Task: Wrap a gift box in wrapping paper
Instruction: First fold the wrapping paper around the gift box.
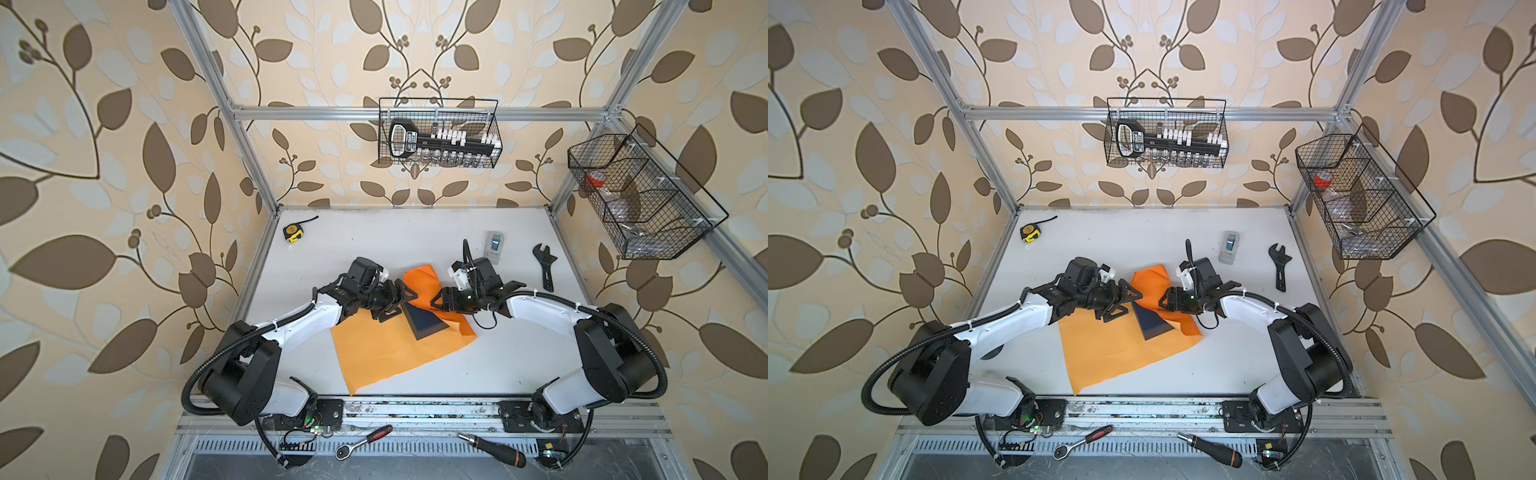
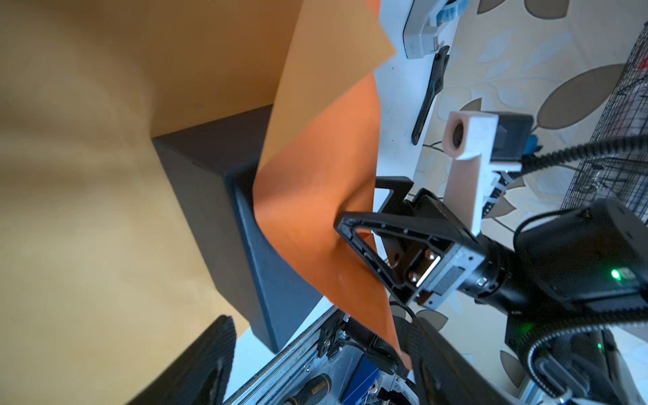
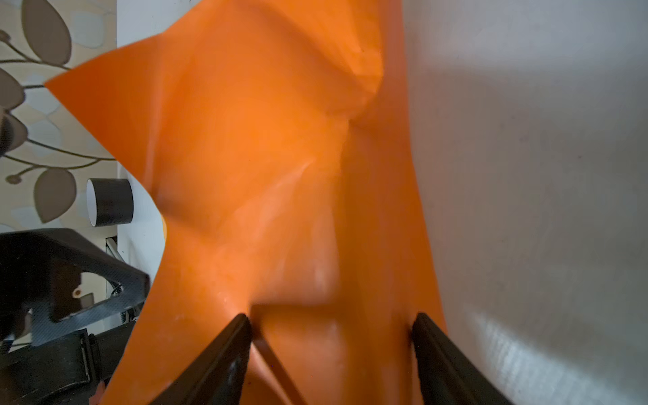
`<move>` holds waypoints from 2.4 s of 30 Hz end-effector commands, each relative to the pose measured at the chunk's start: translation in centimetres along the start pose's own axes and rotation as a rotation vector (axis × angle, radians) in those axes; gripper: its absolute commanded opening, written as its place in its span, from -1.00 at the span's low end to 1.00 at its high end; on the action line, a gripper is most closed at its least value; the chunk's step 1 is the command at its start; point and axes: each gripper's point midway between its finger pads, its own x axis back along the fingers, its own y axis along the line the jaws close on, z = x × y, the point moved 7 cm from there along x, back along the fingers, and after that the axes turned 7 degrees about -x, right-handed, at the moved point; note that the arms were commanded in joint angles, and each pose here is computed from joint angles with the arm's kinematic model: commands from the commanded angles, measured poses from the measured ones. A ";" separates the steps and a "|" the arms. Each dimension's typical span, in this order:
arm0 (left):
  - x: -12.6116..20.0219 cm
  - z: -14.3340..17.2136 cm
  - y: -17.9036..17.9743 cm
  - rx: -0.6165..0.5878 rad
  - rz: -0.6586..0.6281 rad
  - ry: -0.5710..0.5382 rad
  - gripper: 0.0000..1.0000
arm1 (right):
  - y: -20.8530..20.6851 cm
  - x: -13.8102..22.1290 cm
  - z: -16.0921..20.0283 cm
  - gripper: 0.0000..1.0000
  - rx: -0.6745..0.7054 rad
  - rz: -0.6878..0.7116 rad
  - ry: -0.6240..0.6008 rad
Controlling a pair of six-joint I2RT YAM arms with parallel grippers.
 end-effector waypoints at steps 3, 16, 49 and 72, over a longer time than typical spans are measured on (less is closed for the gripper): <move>-1.8 -0.5 0.7 0.052 0.008 0.026 0.59 | -0.6 -0.1 0.8 0.45 -0.024 0.033 -0.007; -3.1 -0.5 3.3 0.064 -0.099 0.020 0.05 | -0.4 1.5 0.6 0.59 0.011 0.078 -0.060; -3.8 0.1 6.0 0.078 -0.178 0.041 -0.13 | -3.2 9.8 10.5 -0.03 0.202 0.236 -0.520; -4.0 0.1 6.0 0.080 -0.175 0.048 -0.13 | -5.3 7.5 13.9 0.00 0.129 0.192 -0.559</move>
